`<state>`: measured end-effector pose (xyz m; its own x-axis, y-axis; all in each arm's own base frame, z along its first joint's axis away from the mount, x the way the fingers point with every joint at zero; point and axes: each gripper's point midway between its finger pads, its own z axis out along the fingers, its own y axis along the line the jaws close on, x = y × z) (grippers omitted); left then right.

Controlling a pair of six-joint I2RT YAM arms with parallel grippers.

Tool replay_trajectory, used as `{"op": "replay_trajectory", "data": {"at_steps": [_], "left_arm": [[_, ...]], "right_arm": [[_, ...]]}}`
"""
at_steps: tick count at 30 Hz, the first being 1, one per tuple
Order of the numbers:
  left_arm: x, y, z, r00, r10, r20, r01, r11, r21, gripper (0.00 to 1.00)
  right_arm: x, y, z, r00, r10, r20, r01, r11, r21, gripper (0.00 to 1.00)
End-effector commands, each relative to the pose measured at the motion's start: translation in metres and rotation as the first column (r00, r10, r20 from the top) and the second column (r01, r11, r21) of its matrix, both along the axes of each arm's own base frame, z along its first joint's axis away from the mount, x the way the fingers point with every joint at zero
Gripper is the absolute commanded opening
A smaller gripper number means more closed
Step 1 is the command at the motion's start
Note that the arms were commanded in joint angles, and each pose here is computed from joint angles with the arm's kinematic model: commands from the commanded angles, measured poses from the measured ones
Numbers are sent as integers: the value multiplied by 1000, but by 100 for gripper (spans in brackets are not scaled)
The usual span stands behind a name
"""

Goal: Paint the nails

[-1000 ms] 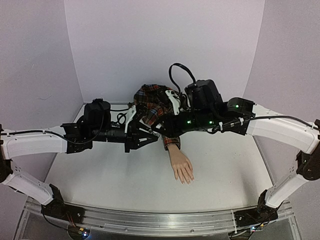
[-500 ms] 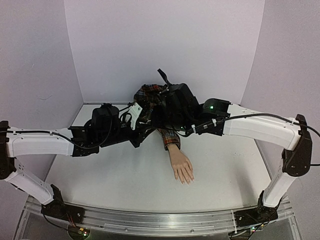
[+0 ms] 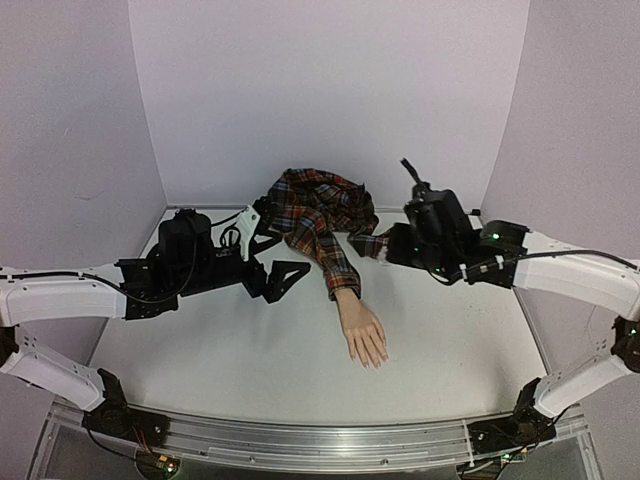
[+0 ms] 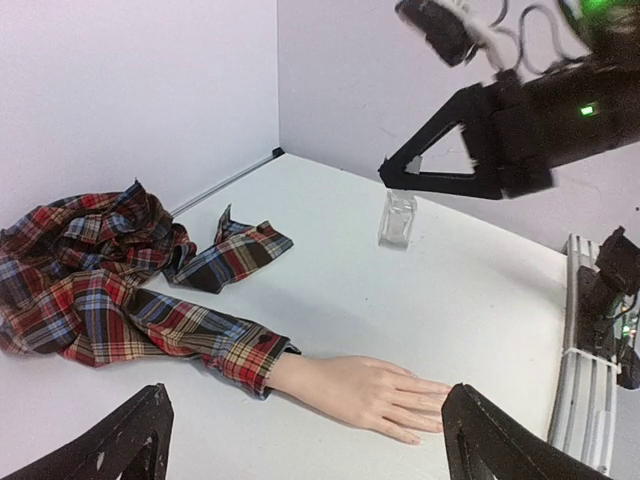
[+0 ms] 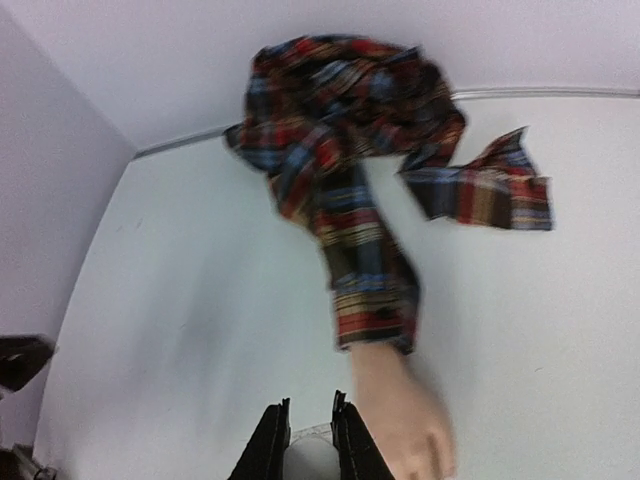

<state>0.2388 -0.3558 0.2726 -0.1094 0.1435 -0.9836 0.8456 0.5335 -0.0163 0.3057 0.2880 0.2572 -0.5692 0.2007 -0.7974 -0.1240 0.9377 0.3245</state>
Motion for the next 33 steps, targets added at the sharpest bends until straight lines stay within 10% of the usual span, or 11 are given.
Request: {"op": "replay_trajectory", "data": {"at_steps": [1,8,23,28,33], "left_arm": [[-18,4,39,994,-76,73,83,990,-113,97],[-10,7,42,996,-33,81,41,993,-110,96],[-7,19,49,997,21,81,-11,991,-130,95],[-5,21,48,996,33,79,-23,992,-127,95],[7,27,44,996,84,33,-79,987,-137,96]], "right_arm": [[4,-101,-36,975,-217,50,222,964,-146,0],[-12,-194,-116,920,-391,-13,381,904,-192,0],[4,-193,-199,886,-443,-134,407,884,-230,8],[5,-190,-209,889,-431,-153,387,888,-250,22],[4,-186,-193,906,-398,-144,366,908,-205,59]]}}
